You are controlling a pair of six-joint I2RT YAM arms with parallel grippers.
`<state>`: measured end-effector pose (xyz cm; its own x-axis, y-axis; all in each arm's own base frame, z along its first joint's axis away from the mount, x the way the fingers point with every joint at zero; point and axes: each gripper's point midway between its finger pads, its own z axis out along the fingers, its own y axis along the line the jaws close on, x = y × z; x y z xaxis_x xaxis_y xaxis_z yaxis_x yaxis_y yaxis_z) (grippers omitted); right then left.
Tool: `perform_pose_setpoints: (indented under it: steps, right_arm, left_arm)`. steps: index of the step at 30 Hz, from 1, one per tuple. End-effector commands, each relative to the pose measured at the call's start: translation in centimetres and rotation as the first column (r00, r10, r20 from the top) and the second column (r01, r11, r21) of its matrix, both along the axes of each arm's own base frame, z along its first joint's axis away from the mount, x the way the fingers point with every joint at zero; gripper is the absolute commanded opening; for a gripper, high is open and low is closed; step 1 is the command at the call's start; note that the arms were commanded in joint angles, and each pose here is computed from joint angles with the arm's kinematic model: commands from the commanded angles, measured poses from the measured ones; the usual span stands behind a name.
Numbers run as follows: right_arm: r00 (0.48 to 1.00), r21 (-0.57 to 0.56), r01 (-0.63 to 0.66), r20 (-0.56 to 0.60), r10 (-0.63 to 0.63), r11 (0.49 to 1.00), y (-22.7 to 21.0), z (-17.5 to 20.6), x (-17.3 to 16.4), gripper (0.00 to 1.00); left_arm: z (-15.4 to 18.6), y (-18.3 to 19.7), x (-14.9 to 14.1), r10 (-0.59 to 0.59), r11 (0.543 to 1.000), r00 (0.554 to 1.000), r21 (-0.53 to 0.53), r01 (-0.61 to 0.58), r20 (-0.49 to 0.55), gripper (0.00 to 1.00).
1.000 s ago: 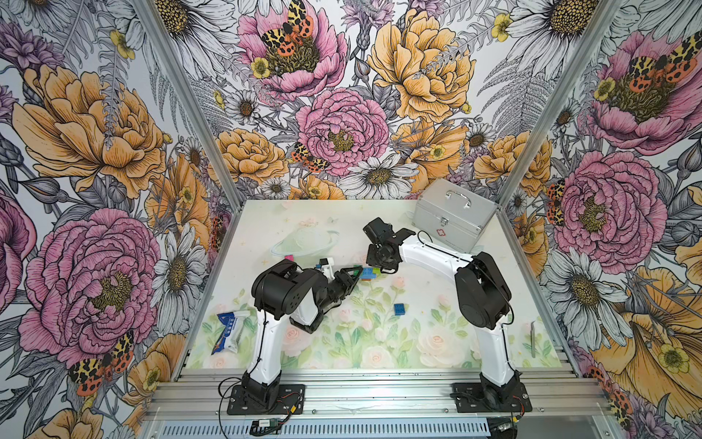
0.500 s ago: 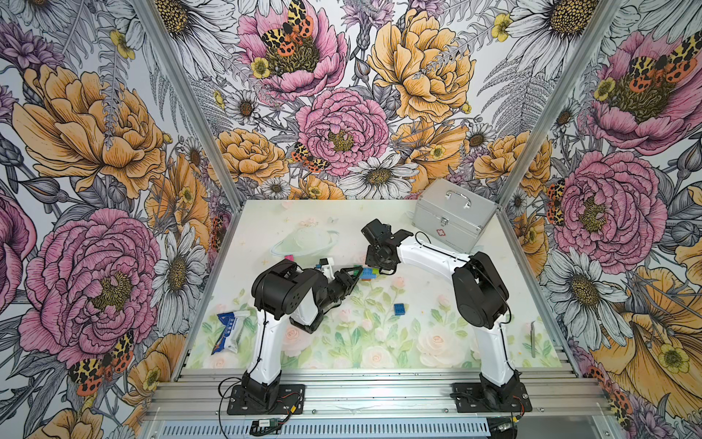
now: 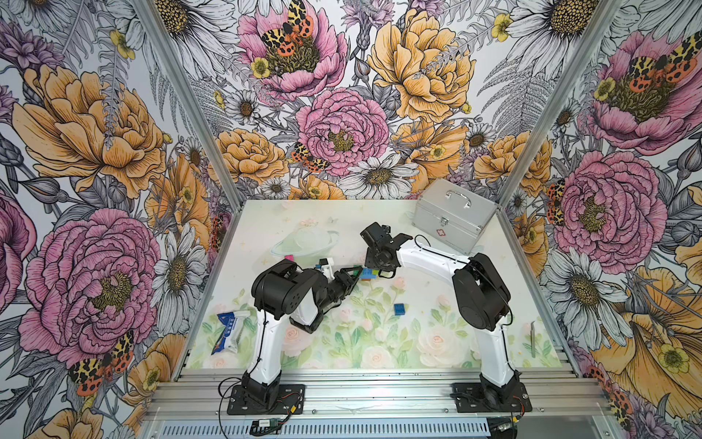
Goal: Assemble the letter v with lego
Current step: Assemble the lego brick with the lego brick.
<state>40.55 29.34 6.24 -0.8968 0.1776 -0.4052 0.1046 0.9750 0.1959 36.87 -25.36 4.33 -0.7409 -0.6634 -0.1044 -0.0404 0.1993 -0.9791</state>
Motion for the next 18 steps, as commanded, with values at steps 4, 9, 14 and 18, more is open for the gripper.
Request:
perform_pose_setpoints:
  steps: [4, 9, 14, 18]
  right_arm:
    - [0.999, -0.033, -0.053, -0.001, 0.053, 0.998, 0.2, -1.3, -1.1, 0.00]
    - [0.997, -0.040, -0.071, 0.031, 0.072, 0.997, 0.5, -0.7, -1.3, 0.00]
    - [0.997, -0.050, -0.055, 0.053, 0.058, 0.997, 0.4, -0.2, -1.5, 0.00]
    - [0.996, -0.054, -0.046, 0.073, 0.050, 0.997, 0.8, -0.3, -1.7, 0.00]
  left_arm:
    - [-3.2, 1.0, -0.6, 0.015, 0.998, 0.997, 0.064, -0.010, -0.076, 0.28]
    - [-3.2, 1.0, -0.6, 0.016, 0.998, 0.997, 0.063, -0.011, -0.080, 0.28]
    - [-3.3, 1.0, -0.6, 0.017, 0.998, 0.996, 0.062, -0.012, -0.083, 0.28]
    - [-3.1, 1.0, -0.6, 0.015, 0.998, 0.997, 0.060, -0.010, -0.081, 0.28]
